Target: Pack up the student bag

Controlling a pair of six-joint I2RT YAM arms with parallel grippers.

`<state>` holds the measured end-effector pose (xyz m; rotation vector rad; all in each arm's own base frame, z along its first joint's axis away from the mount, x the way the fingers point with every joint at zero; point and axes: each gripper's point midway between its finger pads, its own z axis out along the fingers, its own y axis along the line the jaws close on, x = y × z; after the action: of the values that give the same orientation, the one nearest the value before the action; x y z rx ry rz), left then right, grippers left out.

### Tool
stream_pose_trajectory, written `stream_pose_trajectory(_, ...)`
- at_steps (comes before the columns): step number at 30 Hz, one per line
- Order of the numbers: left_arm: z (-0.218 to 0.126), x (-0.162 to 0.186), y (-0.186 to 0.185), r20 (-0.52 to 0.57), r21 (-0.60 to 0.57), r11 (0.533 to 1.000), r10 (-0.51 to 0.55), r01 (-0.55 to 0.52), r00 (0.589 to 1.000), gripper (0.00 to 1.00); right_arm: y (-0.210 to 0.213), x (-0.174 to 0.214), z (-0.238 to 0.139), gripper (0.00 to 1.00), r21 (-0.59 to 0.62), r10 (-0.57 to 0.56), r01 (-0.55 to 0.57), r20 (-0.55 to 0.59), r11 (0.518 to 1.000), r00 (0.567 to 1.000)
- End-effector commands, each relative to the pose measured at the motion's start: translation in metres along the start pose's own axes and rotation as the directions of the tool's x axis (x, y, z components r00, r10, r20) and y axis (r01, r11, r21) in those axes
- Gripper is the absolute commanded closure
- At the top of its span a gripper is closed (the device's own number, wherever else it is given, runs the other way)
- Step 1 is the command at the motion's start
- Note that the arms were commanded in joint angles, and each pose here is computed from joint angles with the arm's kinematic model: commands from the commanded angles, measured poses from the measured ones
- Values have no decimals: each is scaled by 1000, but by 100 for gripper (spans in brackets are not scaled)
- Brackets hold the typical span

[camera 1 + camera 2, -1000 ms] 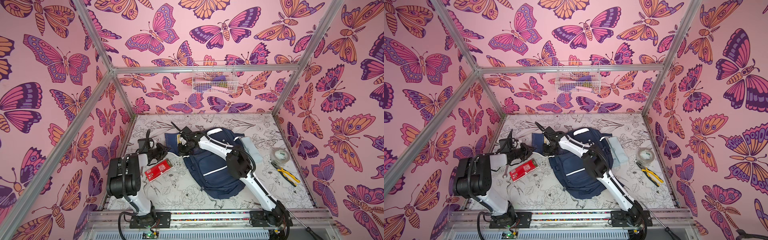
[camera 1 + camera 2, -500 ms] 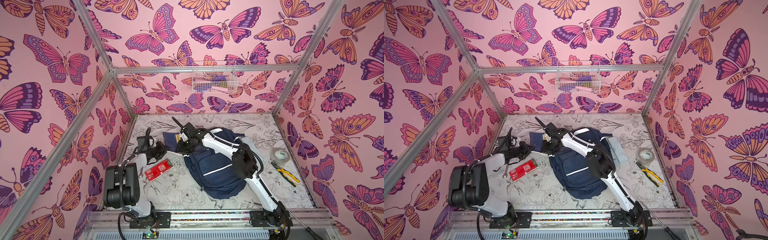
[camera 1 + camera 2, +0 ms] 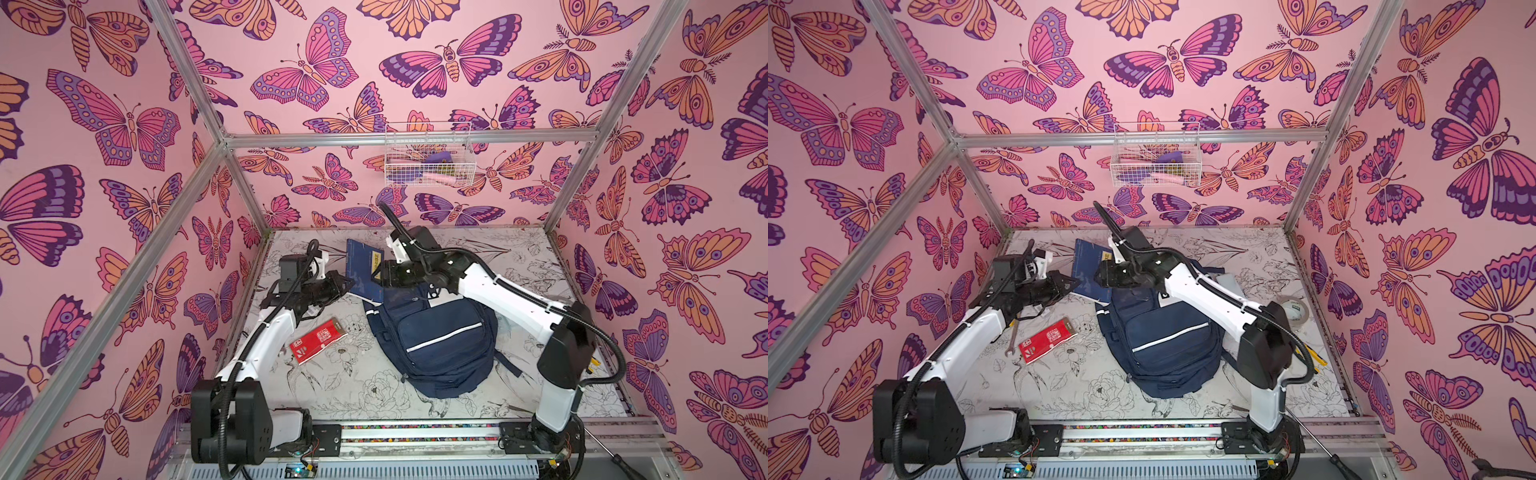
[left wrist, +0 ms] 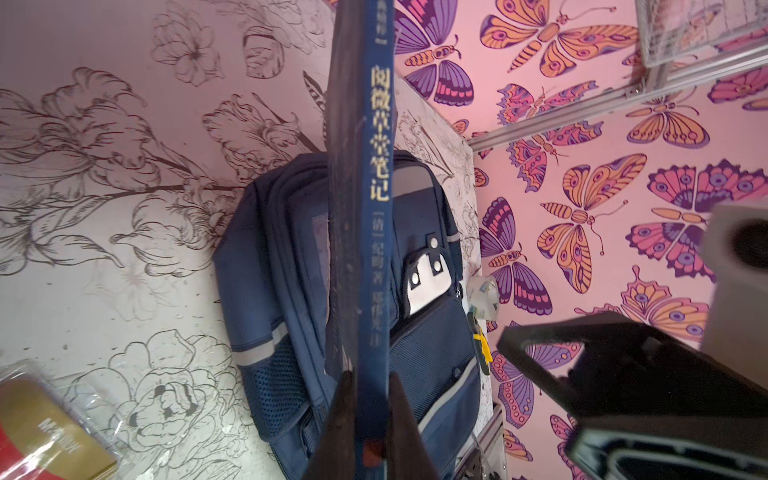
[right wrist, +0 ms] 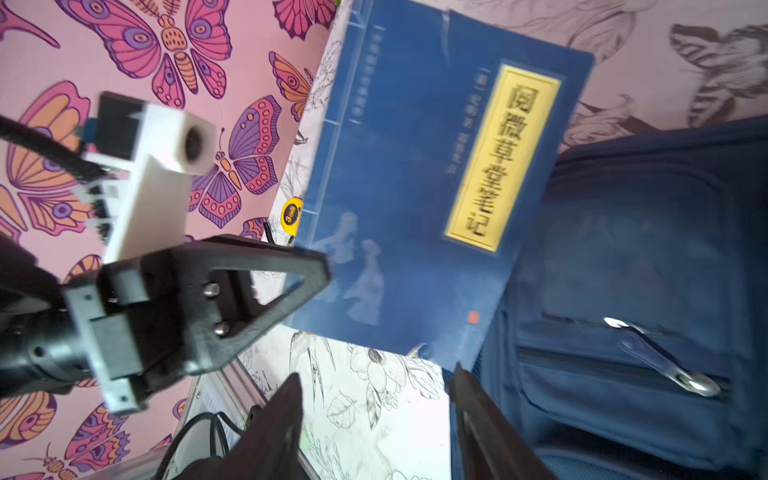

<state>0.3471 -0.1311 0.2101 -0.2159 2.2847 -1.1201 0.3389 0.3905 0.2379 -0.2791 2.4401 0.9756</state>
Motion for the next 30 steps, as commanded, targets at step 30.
stream_pose_trajectory(30,-47,26,-195,-53,708,706,65,-8,996,100,7,-28,-153,26,-631,207,-1,253,776,945)
